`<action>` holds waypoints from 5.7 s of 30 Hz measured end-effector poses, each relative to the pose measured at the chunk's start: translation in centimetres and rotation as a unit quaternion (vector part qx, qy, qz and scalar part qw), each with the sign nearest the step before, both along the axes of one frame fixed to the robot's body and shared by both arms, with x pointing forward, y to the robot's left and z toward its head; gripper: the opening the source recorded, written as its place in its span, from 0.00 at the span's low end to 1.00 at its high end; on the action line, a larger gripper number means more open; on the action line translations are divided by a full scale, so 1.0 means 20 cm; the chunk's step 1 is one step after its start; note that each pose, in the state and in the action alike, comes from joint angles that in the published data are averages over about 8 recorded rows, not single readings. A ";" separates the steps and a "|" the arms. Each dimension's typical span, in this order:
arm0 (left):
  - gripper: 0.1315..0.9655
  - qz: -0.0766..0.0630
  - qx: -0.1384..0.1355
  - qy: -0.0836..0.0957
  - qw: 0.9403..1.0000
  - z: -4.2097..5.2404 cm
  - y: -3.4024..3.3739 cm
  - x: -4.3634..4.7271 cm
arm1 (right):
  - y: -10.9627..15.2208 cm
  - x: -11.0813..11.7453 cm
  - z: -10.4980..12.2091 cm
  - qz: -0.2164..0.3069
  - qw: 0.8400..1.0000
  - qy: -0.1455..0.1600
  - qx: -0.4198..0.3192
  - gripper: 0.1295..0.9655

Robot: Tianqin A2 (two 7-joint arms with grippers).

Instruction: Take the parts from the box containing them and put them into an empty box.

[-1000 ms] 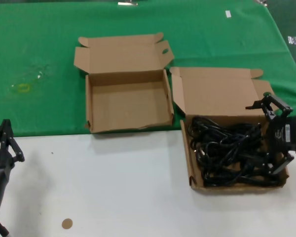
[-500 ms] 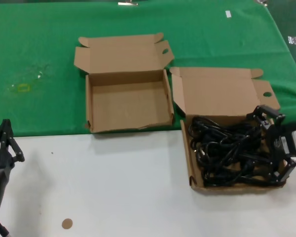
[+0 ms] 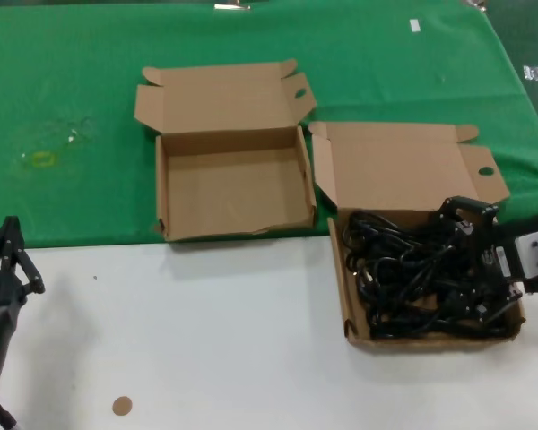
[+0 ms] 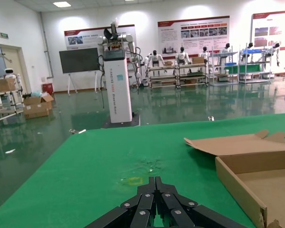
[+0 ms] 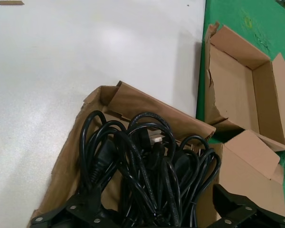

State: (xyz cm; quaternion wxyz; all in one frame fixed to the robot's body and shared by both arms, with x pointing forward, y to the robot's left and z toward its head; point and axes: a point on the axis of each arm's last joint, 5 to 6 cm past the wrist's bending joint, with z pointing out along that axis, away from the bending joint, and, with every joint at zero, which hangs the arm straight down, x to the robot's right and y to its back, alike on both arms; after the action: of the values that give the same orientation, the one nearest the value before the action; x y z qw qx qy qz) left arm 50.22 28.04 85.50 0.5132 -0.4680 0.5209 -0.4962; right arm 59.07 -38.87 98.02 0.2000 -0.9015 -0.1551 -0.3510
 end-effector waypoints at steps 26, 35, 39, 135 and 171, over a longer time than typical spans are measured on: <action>0.02 0.000 0.000 0.000 1.000 0.000 0.000 0.000 | -0.03 0.06 -0.07 -0.005 1.000 0.003 -0.004 0.38; 0.02 0.000 0.000 0.000 1.000 0.000 0.000 0.000 | -0.05 0.05 -0.05 -0.007 1.000 0.000 -0.001 0.18; 0.02 0.000 0.000 0.000 1.000 0.000 0.000 0.000 | -0.05 0.04 -0.03 -0.007 1.000 -0.001 -0.001 0.10; 0.02 0.000 0.000 0.000 1.000 0.000 0.000 0.000 | 1.09 0.69 0.15 0.037 0.992 -0.113 0.048 0.06; 0.02 0.000 0.000 0.000 1.000 0.000 0.000 0.000 | 1.05 0.65 0.24 0.029 0.987 -0.148 0.057 0.59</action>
State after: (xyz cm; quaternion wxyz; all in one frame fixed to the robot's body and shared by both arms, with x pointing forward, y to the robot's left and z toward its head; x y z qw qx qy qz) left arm 50.22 28.04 85.50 0.5133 -0.4679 0.5210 -0.4961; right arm 72.06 -17.91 102.80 0.2362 -0.8221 -0.1882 -0.4827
